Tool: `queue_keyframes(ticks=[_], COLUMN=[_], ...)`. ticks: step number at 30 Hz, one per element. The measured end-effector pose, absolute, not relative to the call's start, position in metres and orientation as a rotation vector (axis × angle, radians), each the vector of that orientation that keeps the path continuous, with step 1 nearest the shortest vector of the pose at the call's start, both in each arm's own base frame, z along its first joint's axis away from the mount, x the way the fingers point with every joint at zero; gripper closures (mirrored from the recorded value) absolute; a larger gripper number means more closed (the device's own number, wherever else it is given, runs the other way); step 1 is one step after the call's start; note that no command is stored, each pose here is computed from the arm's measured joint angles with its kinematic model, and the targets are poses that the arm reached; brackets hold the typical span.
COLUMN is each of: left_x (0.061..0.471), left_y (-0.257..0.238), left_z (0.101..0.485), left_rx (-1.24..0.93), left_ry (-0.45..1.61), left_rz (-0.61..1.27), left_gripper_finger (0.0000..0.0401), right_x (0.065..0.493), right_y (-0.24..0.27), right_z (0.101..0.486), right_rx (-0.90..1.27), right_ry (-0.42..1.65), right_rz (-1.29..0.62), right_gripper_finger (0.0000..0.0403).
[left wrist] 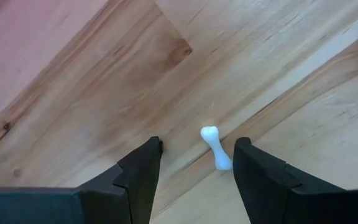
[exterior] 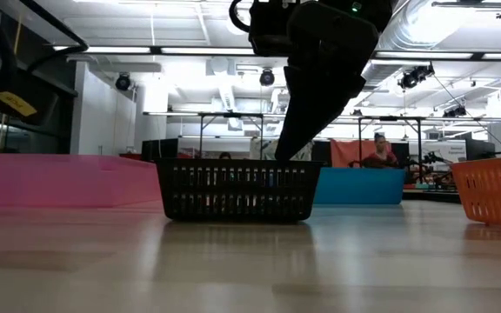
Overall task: Sort Halloween decoration
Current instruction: Put the white bone toy into the blue bin
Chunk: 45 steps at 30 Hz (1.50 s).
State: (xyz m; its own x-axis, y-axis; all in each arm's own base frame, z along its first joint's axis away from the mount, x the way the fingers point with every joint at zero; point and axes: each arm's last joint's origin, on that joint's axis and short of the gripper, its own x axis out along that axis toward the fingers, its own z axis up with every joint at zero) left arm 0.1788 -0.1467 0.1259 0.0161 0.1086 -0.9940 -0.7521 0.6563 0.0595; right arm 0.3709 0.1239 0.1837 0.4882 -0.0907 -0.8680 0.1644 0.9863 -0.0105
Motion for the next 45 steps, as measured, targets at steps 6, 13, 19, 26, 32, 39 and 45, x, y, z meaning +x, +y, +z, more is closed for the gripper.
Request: queue_keyframes(ticks=[6, 13, 19, 26, 32, 39, 45], left_x=[0.1804, 0.1823, 0.1846, 0.1853, 0.1852, 0.1850, 0.1849], left_y=[-0.1478, -0.1492, -0.1510, -0.1514, -0.1513, -0.1511, -0.1503], left_z=[0.1260, 0.1260, 0.1261, 0.1262, 0.1261, 0.1262, 0.1324], left_rx=[-0.597, -0.611, -0.615, -0.600, -0.598, -0.590, -0.565], left_ry=[1.377, 1.364, 1.354, 1.355, 1.355, 1.357, 1.341], left_rz=[0.727, 0.710, 0.675, 0.653, 0.653, 0.652, 0.593], left_gripper_finger=[0.0218, 0.0269, 0.0338, 0.0395, 0.0394, 0.0398, 0.0400], right_x=[0.3709, 0.3709, 0.3708, 0.3707, 0.3707, 0.3707, 0.3707], right_y=[0.1239, 0.1239, 0.1239, 0.1238, 0.1238, 0.1238, 0.1238], right_z=[0.1837, 0.1837, 0.1837, 0.1835, 0.1835, 0.1835, 0.1835], right_rx=[0.077, 0.077, 0.076, 0.076, 0.076, 0.076, 0.076], right_ry=[1.050, 1.050, 1.051, 1.052, 1.052, 1.052, 1.052], right_rz=[-0.155, -0.155, -0.156, -0.156, -0.156, -0.155, -0.156], right_gripper_finger=[0.0403, 0.0403, 0.0403, 0.0403, 0.0403, 0.0403, 0.0403])
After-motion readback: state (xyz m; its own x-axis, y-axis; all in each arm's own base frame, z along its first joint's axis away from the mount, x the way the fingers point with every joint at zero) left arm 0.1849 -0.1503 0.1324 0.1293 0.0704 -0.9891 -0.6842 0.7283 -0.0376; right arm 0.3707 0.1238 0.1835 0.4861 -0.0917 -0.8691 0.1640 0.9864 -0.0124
